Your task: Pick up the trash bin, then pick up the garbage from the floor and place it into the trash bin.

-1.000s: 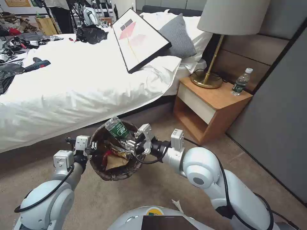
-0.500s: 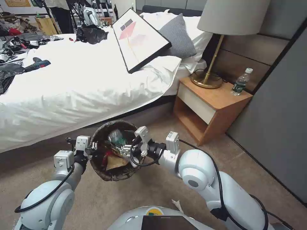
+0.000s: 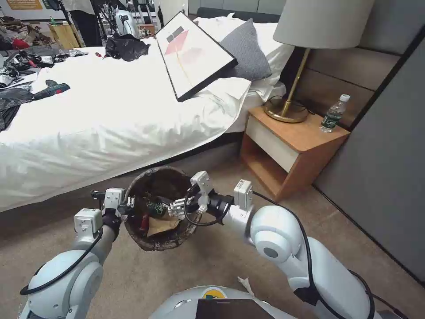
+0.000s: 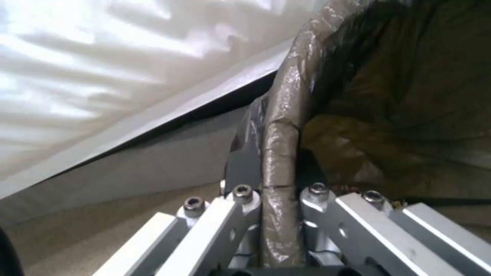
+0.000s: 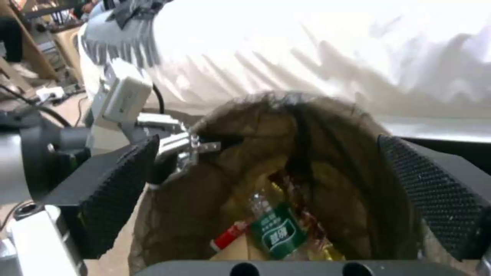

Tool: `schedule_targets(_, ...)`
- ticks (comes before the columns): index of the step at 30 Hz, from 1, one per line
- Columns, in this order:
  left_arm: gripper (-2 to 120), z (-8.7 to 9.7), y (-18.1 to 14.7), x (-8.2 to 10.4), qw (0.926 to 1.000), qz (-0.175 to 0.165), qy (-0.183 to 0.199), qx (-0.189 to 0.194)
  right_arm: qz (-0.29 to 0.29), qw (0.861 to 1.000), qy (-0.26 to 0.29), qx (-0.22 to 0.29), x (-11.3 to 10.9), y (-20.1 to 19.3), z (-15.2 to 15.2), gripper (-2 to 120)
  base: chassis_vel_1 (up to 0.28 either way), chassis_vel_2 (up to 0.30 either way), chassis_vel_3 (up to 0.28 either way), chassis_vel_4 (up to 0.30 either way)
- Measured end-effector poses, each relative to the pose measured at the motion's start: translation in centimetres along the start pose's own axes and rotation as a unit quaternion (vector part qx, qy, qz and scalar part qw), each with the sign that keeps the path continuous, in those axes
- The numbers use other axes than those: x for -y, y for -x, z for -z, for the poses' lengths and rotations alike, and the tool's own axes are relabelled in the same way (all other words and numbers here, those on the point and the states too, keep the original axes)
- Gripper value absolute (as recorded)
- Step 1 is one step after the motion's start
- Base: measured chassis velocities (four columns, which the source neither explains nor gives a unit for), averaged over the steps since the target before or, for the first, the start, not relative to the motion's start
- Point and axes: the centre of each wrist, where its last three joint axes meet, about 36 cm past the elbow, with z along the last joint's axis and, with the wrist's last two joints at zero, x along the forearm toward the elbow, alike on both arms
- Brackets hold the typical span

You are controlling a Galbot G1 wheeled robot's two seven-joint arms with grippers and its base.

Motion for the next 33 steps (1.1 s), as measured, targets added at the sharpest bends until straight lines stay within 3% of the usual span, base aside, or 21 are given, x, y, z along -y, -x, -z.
schedule_targets(13, 2, 0.0, 0.0, -0.1, 1.0000, 0.003, 0.000, -0.001, -0.034, 0.995, -0.022, 0.088, 0.6, -4.1, 2.9, 100, 0.000, 0.000, 0.000, 0.000)
schedule_targets(17, 2, 0.0, -0.1, -0.2, 1.0000, 0.005, 0.000, 0.000, -0.119, 0.985, -0.066, 0.108, 1.7, -5.3, 1.6, 100, 0.000, 0.000, 0.000, 0.000)
schedule_targets(19, 2, 0.0, -0.1, -0.2, 1.0000, 0.006, 0.000, 0.001, -0.128, 0.983, -0.071, 0.110, 1.9, -5.5, 1.4, 100, 0.000, 0.000, 0.000, 0.000)
schedule_targets(20, 2, 0.1, 0.0, -0.3, 1.0000, 0.008, 0.001, 0.002, -0.174, 0.974, -0.079, 0.120, 2.5, -6.4, 0.7, 100, 0.000, 0.000, 0.000, 0.000)
schedule_targets(23, 2, 0.1, -0.1, -0.4, 1.0000, 0.008, 0.001, 0.002, -0.207, 0.966, -0.080, 0.130, 3.0, -7.2, 0.3, 100, 0.000, 0.000, 0.000, 0.000)
schedule_targets(26, 2, 0.0, -0.1, -0.3, 1.0000, 0.008, 0.000, 0.001, -0.276, 0.946, -0.082, 0.150, 3.6, -9.0, -1.2, 100, 0.000, 0.000, 0.000, 0.000)
schedule_targets(33, 2, 0.2, 0.0, -0.2, 1.0000, 0.005, -0.003, 0.005, -0.373, 0.906, -0.109, 0.167, 2.4, -11.3, -4.7, 100, 0.000, 0.000, 0.000, 0.000)
